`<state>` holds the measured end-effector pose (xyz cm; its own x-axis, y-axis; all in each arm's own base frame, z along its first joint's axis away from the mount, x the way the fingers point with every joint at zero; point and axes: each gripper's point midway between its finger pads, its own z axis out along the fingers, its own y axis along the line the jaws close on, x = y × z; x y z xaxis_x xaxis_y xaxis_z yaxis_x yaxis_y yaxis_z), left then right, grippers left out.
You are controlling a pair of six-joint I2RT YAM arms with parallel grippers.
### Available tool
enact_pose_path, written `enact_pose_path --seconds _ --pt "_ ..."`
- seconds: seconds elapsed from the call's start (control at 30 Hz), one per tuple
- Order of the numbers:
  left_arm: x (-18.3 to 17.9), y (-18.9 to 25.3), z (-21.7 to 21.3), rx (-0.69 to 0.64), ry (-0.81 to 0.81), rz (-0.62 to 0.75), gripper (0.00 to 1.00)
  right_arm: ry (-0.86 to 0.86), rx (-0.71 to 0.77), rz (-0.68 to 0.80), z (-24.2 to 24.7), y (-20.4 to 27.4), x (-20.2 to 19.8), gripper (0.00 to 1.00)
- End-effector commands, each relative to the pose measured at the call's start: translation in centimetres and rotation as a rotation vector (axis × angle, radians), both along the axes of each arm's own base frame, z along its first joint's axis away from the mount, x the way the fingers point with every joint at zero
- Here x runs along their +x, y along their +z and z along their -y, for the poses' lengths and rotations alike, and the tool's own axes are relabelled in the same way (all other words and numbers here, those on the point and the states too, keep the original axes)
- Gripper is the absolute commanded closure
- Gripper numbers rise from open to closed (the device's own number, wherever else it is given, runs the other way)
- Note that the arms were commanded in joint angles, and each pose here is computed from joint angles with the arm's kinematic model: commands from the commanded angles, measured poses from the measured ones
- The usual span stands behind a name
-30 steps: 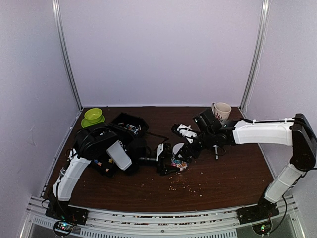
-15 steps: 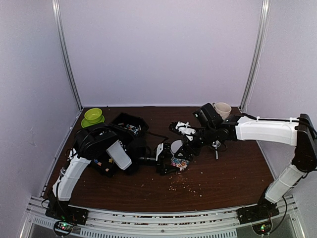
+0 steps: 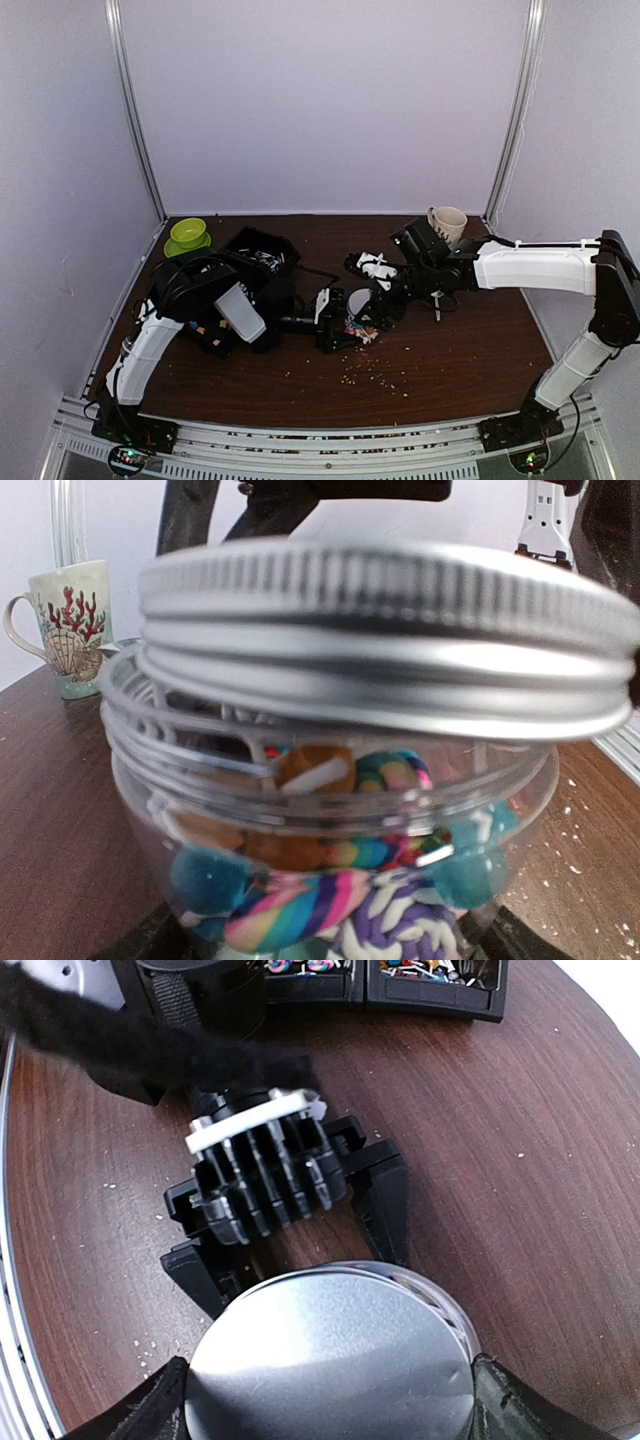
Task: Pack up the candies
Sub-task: Screw the box lid onto the packing bottle.
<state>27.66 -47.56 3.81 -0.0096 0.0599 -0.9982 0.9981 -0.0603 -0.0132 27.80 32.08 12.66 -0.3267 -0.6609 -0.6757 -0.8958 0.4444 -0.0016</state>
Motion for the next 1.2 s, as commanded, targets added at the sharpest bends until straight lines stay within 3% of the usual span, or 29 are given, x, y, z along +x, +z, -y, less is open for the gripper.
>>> enact_pose_path --seconds 0.0,0.83,1.17 --pt "0.7 -2.7 -1.2 0.053 0.033 -0.081 0.19 -0.053 0.003 0.01 0.4 -0.7 1.1 0.09" --pt "0.7 -2.8 -1.2 0.056 0.031 -0.082 0.19 -0.151 -0.005 0.117 1.6 1.6 3.5 0.08" --pt "0.6 -2.8 -1.2 0.054 0.026 -0.077 0.19 -0.089 0.025 -0.053 0.3 -0.4 2.6 0.08"
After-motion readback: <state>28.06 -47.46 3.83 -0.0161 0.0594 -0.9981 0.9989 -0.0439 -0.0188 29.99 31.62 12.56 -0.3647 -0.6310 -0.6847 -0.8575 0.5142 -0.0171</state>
